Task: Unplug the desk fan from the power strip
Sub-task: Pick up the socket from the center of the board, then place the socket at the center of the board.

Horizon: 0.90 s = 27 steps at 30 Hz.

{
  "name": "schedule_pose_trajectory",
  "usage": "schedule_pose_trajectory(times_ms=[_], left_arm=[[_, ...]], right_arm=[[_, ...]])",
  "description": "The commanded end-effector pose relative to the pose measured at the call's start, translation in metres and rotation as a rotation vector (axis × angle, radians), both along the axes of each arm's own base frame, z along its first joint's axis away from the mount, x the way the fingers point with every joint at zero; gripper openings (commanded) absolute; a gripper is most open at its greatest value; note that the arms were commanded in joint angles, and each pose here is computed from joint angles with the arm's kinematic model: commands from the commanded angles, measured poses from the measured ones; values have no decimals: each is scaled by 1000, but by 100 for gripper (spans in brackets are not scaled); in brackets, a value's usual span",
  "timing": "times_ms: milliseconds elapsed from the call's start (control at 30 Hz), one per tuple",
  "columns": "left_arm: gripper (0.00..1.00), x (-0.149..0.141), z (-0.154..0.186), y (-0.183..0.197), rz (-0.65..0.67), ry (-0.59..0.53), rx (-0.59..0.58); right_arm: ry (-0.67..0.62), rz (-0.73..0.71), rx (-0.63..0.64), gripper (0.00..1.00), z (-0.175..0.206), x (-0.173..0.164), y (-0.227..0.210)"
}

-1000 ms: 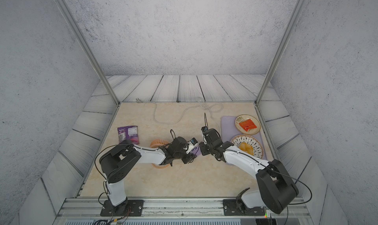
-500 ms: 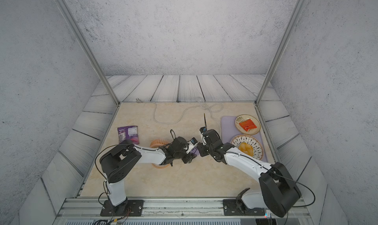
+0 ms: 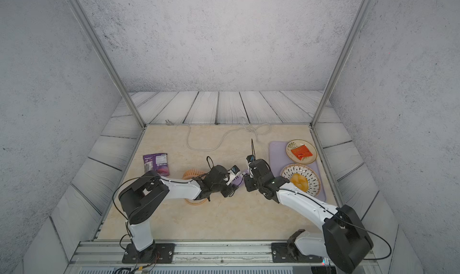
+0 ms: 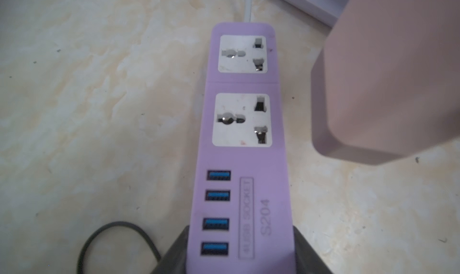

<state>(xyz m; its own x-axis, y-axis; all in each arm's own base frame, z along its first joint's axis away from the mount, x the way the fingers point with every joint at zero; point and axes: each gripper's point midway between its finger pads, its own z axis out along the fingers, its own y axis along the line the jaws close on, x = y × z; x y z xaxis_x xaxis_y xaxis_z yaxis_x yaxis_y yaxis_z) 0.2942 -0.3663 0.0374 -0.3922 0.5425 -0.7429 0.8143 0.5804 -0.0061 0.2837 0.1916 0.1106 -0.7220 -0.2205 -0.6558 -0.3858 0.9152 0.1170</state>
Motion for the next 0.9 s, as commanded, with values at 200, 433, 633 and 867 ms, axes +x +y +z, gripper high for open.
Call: schedule_pose_trajectory(times_ms=[200,433,633,867], left_arm=[[55,18,36,-13,6,-64,-37],[48,28,22,-15,14,-76,17],[48,37,6,-17,13,-59,50],[52,44,-1,-16,29,-49,57]], right_arm=[[-2,-16,6,8,4,-10,-8],[-1,-14,17,8,5,-12,-8],[-3,-17,22,8,6,-14,-10],[-7,-19,23,8,6,-16,-12]])
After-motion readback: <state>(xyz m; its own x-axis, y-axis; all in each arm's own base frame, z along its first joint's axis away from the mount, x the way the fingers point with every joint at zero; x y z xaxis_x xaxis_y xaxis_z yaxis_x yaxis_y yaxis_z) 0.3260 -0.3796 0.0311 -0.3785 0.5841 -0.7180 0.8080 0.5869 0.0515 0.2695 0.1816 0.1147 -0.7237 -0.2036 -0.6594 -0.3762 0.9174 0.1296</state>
